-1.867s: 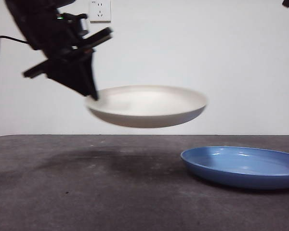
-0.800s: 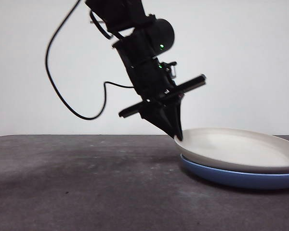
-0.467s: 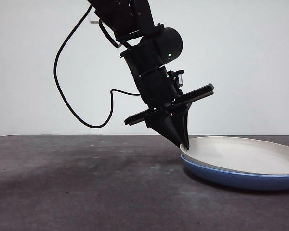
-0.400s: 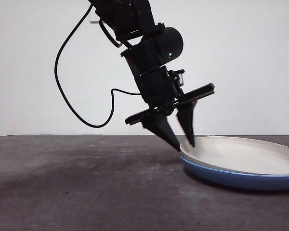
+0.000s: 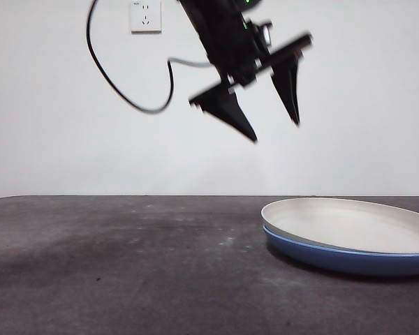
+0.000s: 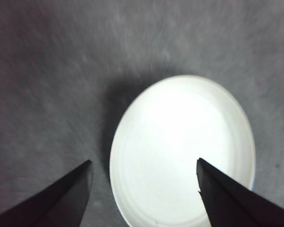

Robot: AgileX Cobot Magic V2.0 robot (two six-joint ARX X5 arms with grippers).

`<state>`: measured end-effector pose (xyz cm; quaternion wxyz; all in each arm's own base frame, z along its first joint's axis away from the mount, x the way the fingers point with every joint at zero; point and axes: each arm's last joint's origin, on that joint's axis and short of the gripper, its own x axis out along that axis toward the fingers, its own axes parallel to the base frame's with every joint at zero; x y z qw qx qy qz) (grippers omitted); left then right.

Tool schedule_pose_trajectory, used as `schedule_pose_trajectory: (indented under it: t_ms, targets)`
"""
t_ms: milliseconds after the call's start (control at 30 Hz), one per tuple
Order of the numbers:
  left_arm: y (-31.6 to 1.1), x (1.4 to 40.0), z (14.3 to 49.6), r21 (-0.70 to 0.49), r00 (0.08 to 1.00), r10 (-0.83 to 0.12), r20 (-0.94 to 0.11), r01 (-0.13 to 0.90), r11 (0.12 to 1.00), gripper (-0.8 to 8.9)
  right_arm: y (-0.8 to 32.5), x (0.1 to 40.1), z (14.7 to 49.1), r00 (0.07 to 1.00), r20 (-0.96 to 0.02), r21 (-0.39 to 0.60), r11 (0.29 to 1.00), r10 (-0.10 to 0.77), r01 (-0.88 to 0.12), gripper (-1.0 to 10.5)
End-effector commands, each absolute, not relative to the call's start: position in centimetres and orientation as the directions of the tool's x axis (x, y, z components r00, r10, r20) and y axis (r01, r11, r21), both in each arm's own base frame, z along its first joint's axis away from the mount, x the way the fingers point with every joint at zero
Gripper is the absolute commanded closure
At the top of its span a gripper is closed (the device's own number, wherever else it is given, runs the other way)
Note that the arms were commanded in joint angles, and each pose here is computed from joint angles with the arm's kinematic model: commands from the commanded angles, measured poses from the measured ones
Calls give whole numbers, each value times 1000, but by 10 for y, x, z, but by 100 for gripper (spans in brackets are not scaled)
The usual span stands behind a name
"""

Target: Pick up the white plate, put it on the blue plate, put it on desk

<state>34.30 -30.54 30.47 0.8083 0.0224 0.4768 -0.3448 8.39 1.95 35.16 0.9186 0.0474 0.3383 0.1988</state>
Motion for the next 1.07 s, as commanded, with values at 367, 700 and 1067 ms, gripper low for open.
schedule_pose_trajectory:
  t_ms: [367,700,1067]
  targets:
    - [-171,271,446,-199,534,-559,-634,586,785,474,20,84,357,703,-592,216,918,394,-332,502]
    - [-127,208,371,-239,502,-585,-637,592,769,474,20,86,356,696,-600,220,918,393,-329,502]
    - [-123,178,326,-421,234,-767,-598,722,549,474,22,100,350,644,-657,244,919,392,-310,502]
